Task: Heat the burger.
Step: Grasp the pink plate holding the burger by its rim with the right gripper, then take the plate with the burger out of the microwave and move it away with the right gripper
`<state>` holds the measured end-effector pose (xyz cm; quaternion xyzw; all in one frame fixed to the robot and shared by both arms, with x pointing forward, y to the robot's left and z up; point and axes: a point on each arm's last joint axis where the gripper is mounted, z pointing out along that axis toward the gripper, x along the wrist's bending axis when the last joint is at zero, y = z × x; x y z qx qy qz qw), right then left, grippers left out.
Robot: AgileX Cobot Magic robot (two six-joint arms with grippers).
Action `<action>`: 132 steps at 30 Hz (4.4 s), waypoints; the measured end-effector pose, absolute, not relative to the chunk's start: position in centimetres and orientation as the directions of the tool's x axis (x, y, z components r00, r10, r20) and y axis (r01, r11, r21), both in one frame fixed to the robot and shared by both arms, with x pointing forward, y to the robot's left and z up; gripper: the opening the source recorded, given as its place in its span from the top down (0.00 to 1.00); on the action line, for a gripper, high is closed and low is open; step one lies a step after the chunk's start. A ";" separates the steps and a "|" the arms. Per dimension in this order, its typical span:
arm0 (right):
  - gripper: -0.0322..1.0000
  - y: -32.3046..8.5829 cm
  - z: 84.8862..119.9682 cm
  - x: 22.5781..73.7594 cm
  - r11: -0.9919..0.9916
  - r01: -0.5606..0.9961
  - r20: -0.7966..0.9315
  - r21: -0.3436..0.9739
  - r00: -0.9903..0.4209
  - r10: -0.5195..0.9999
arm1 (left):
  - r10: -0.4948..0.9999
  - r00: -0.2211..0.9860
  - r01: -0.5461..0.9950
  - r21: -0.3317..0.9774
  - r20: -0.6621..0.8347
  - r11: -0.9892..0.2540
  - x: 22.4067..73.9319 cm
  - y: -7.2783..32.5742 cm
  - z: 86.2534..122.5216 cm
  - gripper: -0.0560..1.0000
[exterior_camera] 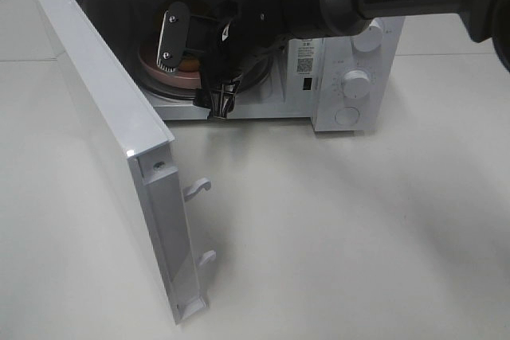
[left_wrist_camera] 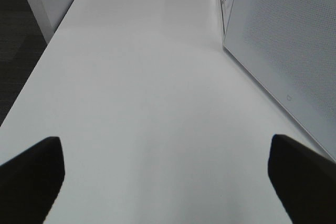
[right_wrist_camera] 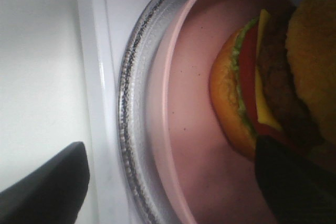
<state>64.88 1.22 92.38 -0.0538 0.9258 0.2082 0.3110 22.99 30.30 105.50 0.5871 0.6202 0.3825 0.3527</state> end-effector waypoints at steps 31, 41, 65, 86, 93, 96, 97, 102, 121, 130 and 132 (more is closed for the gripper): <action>0.20 2.3 90.6 66.9 0.885 -0.147 -0.548 0.441 -0.825 0.137 | 0.998 -0.062 0.458 0.889 0.012 0.018 23.0 30.3 105.5 0.03; 0.23 2.5 89.0 66.2 0.897 -0.108 -0.474 0.429 -0.872 0.122 | 0.998 -0.062 0.458 0.889 0.012 0.018 23.0 30.3 105.5 0.03; 0.59 2.8 89.7 65.6 0.904 -0.122 -0.463 0.409 -0.882 0.090 | 0.998 -0.062 0.458 0.889 0.012 0.018 23.0 30.3 105.5 0.03; 0.89 2.2 91.4 64.4 0.932 -0.158 -0.417 0.326 -0.909 -0.009 | 0.998 -0.062 0.458 0.889 0.012 0.018 23.0 30.3 105.5 0.03; 0.90 1.9 92.8 63.6 0.938 -0.197 -0.379 0.285 -0.922 -0.078 | 0.998 -0.062 0.458 0.889 0.012 0.018 23.0 30.3 105.5 0.03; 0.90 1.5 93.8 63.0 0.942 -0.212 -0.344 0.259 -0.932 -0.115 | 0.998 -0.062 0.458 0.889 0.012 0.018 23.0 30.3 105.5 0.03; 0.90 1.4 94.0 62.9 0.944 -0.212 -0.334 0.254 -0.935 -0.120 | 0.998 -0.062 0.458 0.889 0.012 0.018 23.0 30.3 105.5 0.03; 0.90 1.2 94.3 62.6 0.946 -0.214 -0.318 0.244 -0.939 -0.130 | 0.998 -0.062 0.458 0.889 0.012 0.018 23.0 30.3 105.5 0.03; 0.90 -0.8 95.2 58.8 0.937 -0.266 -0.322 0.228 -0.929 -0.185 | 0.998 -0.062 0.458 0.889 0.012 0.018 23.0 30.3 105.5 0.03; 0.90 -2.5 95.5 56.2 0.921 -0.323 -0.349 0.218 -0.907 -0.235 | 0.998 -0.062 0.458 0.889 0.012 0.018 23.0 30.3 105.5 0.03; 0.90 -3.0 95.6 55.3 0.917 -0.334 -0.361 0.218 -0.901 -0.242 | 0.998 -0.062 0.458 0.889 0.012 0.018 23.0 30.3 105.5 0.03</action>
